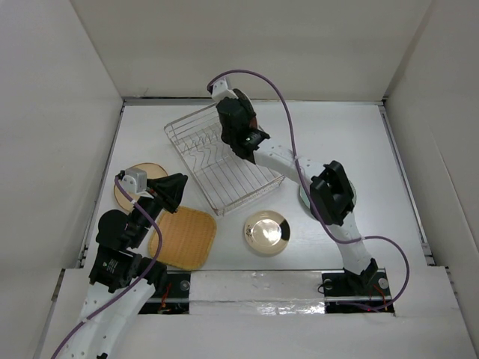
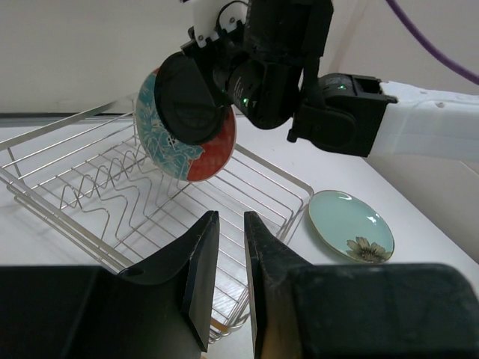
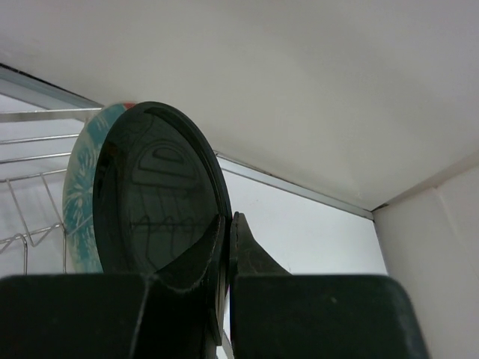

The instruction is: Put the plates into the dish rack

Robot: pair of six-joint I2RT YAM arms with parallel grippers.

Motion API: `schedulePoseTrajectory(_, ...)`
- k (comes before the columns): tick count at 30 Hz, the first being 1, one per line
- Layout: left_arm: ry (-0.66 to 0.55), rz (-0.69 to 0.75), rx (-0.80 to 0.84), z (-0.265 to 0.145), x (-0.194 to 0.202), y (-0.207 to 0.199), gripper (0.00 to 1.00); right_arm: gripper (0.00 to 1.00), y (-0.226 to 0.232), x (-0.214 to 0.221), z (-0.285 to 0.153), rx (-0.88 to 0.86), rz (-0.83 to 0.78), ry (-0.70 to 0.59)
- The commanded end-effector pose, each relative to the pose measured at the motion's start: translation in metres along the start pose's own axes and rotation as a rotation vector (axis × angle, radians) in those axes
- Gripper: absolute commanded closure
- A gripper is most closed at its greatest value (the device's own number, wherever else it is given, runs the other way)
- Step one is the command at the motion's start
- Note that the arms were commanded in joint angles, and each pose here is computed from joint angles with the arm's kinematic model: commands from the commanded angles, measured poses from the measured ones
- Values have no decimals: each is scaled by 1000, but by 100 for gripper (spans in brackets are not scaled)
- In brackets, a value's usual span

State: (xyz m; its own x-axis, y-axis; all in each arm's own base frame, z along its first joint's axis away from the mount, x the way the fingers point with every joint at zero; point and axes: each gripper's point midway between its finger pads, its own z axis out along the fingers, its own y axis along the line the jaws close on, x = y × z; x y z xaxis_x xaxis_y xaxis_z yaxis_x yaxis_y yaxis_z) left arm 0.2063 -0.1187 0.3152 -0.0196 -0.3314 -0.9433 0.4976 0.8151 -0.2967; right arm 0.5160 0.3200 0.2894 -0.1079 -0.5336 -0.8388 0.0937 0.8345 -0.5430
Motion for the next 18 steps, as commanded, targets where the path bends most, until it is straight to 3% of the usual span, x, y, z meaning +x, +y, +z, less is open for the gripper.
schedulePoseTrajectory(1,-53,14,37,-2,-17,-9,83,100,13,-2,-1,-9,54,-24)
schedulePoseTrajectory(9,-50,14,36,-1,-16,-9,83,100,45,31,0,-71,56,15)
schedulePoseTrajectory(17,-50,17,33,-1,-16,-8,83,100,71,41,1,-174,162,42)
schedulePoseTrajectory(18,-50,17,31,-1,-16,-8,83,96,70,48,5,-173,155,61)
